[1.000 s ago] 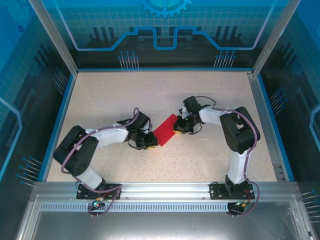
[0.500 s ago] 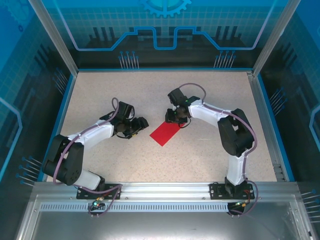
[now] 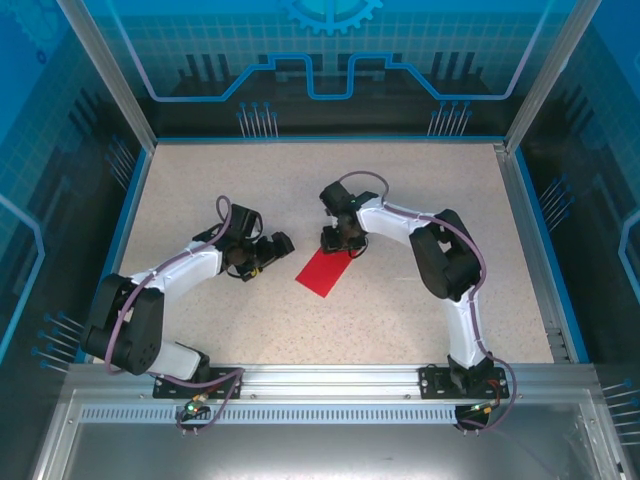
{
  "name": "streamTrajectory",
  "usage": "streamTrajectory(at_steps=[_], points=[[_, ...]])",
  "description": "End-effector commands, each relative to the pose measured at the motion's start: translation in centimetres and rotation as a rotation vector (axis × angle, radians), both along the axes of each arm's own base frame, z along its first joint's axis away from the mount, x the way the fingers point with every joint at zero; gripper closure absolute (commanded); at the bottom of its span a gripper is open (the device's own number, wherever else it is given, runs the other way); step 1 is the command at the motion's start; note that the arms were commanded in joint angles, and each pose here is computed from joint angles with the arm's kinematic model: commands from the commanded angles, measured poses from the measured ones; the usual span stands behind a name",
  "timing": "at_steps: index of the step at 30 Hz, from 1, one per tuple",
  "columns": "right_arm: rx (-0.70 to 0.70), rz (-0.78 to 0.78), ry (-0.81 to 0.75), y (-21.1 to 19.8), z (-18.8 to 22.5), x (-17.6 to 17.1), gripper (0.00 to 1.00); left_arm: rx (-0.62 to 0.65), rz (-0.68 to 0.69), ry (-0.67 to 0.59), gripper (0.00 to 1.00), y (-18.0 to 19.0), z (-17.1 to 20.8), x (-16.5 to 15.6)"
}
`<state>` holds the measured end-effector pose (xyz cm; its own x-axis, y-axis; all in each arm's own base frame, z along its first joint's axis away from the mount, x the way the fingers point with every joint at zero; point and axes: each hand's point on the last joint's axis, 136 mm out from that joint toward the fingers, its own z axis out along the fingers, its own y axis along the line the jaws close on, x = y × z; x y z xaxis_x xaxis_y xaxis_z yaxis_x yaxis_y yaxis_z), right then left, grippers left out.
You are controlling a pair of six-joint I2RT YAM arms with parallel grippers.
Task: Fold a paper plane with a square sheet of paper (pick it up from the middle)
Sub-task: First fold in half a square sheet of paper at the center of the table, then fold the triangle a second time at the center of the table.
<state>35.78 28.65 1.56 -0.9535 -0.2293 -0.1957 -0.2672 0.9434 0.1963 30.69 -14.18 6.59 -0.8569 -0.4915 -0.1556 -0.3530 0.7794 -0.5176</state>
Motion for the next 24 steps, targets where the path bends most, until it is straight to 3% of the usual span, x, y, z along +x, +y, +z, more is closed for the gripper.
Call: streamTrajectory(at_steps=[1, 6, 11, 15, 19, 24], points=[[0.106, 0.311, 0.185, 3.3, -2.9, -6.3, 0.52, -0.022, -0.031, -0.021, 0.01, -0.2, 0.3, -0.1], [0.262, 0.320, 0.118, 3.7, 1.3, -5.5, 0.52, -0.082, -0.055, -0.021, 0.02, -1.2, 0.2, -0.5], [0.312, 0.128, 0.021, 3.1, 5.6, -2.9, 0.52, -0.177, -0.075, -0.010, 0.01, -2.5, 0.3, -1.6], [0.327, 0.000, 0.040, 3.3, 5.2, -3.2, 0.55, -0.199, -0.095, 0.027, 0.01, -3.1, 0.2, -3.1], [0.255, -0.112, 0.041, 1.9, 3.0, -2.0, 0.56, -0.198, -0.133, 0.082, 0.01, -4.2, -0.1, -4.9], [0.220, -0.159, 0.100, 1.0, 0.4, -1.6, 0.57, -0.204, -0.162, 0.139, 0.02, -5.4, -0.7, -6.3]])
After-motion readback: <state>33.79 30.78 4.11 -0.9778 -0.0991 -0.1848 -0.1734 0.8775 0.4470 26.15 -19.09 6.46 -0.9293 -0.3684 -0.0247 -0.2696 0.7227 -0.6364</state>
